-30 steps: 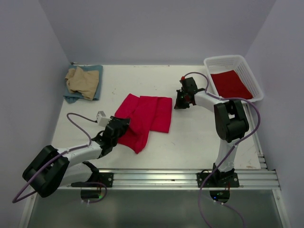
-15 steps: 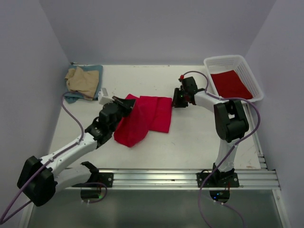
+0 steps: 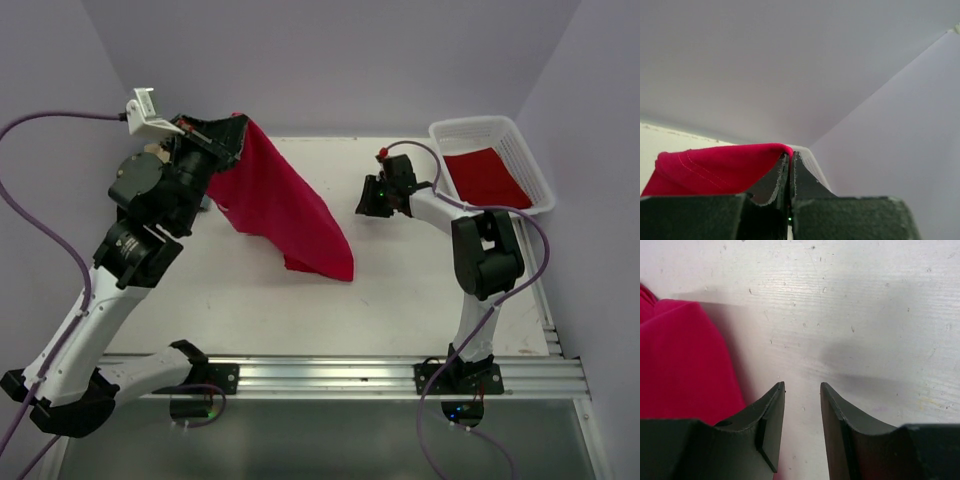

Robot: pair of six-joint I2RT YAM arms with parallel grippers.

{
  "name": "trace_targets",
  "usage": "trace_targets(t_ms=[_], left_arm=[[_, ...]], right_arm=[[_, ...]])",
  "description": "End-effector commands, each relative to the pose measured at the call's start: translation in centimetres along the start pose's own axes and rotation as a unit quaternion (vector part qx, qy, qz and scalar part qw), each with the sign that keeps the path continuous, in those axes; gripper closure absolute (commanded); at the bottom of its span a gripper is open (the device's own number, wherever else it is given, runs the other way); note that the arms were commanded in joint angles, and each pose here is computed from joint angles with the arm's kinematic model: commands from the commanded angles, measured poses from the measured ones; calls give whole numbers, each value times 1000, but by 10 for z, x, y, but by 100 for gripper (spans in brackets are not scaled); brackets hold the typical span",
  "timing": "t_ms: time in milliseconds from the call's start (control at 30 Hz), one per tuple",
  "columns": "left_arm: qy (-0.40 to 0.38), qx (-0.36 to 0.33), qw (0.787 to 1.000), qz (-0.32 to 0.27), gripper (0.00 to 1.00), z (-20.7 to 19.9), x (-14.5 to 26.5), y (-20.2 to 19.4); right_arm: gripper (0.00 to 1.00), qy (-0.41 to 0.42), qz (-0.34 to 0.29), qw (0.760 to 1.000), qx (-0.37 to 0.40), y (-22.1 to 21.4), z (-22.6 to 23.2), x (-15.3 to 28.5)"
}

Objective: Fold and stack the t-shirts
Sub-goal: Flatten the tshirt out

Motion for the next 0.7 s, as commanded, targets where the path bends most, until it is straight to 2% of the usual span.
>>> trace_targets(t_ms=[0,133,233,267,300,333,367,400,433,500,533,567,633,667], left_arm=[[9,-78,997,-20,100,-7,8,37],[2,-99,995,-25,100,-19,13,60],[3,-106,994,-17,100,-18,14,59],[6,-107,994,-14,100,-17,14,57],[7,-108,994,-12,100,-16,14,56],[10,-110,994,-8,100,-13,14,52],[11,-110,994,-6,100,-12,14,50],[12,-110,994,-4,100,-11,14,49],[15,-111,994,-3,100,-9,16,47],[23,-113,993,-2,100,-6,17,46],[25,-112,993,-2,100,-4,18,45],[27,-112,993,-5,100,-4,18,46],[29,-111,993,-6,100,-1,20,44],[31,-109,994,-7,100,0,19,43]], right_arm=[[60,35,-55,998,-1,23,20,21],[57,63,-39,997,-2,23,28,17],[56,163,16,986,-27,11,49,3],[55,225,55,971,-52,4,63,5],[55,244,80,964,-75,-9,61,-5],[54,294,58,951,-69,-3,73,-6],[53,322,96,936,-102,-18,76,-3],[52,339,108,928,-112,-24,77,-6],[51,384,94,913,-99,-21,86,-1],[51,418,136,884,-156,-42,89,8],[51,463,119,867,-141,-43,96,15],[51,468,154,851,-182,-59,98,21],[51,513,154,826,-178,-73,104,31],[51,515,180,815,-195,-87,108,35]])
Point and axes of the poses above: each gripper's point midway between its finger pads, its own x axis back along the fingers, its own z axis along the line the jaws close on, y = z × x, the point moved 6 cm from there along x, back along the fingers, and after that the axes turned 9 degrees about -x, right-handed, at the moved point
